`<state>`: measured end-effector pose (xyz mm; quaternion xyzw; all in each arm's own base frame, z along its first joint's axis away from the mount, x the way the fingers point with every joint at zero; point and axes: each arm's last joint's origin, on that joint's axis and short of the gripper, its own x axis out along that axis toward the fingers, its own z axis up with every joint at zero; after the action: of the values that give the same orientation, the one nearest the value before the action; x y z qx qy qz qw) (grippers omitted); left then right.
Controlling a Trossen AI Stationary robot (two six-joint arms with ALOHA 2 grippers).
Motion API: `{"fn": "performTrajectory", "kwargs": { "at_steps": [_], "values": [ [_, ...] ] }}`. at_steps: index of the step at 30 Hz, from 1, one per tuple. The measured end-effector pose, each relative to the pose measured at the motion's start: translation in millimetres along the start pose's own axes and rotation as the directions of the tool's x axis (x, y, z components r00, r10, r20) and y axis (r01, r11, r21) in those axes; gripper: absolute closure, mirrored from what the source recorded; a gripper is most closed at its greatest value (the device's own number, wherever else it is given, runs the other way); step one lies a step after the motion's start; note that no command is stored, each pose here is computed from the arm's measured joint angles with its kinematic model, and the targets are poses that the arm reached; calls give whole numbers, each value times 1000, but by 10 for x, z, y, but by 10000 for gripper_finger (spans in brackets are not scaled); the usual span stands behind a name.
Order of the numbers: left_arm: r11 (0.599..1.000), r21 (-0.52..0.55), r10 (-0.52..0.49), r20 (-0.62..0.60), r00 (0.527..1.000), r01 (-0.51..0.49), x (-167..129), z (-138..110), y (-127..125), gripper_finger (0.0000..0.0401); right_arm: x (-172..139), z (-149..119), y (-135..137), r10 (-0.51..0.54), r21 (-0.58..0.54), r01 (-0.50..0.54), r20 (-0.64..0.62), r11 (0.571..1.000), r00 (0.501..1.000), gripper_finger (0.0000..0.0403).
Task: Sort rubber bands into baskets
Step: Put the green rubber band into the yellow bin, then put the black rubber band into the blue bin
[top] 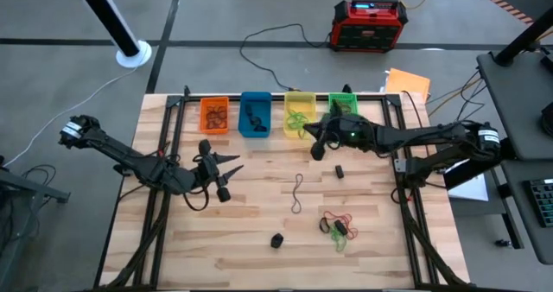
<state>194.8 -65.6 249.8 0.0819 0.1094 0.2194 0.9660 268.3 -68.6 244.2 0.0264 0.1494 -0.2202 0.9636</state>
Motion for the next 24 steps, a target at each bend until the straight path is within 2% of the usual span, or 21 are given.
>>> {"fn": "performTrajectory", "kwargs": {
  "at_steps": [3, 6, 8, 11, 15, 21, 24],
  "values": [
    [997, 73, -36, -2, 999, 36, 24, 3, 18, 278, 120, 76, -120, -46, 9, 45, 43, 999, 998, 394],
    [979, 129, -157, -8, 988, 157, 88, 5, 50, 278, 309, 65, -332, -147, 47, 146, 5, 988, 989, 394],
    [972, 148, -180, -17, 983, 181, 158, 0, 114, 278, 459, 24, -501, -200, 53, 203, -45, 978, 979, 394],
    [980, 163, -113, -32, 993, 117, 271, -13, 261, 278, 694, -19, -768, -271, 53, 281, -144, 958, 952, 394],
    [991, 131, -13, -51, 999, 19, 386, -29, 451, 278, 994, -7, -1029, -319, 54, 343, -253, 938, 913, 389],
    [996, 87, -2, -60, 998, 7, 463, -45, 585, 278, 1354, 13, -1096, -298, -15, 329, -468, 944, 832, 346],
    [997, 82, 7, -60, 998, -2, 475, -45, 610, 278, 1465, 14, -1110, -293, -43, 317, -516, 947, 805, 316]
  ]
}}
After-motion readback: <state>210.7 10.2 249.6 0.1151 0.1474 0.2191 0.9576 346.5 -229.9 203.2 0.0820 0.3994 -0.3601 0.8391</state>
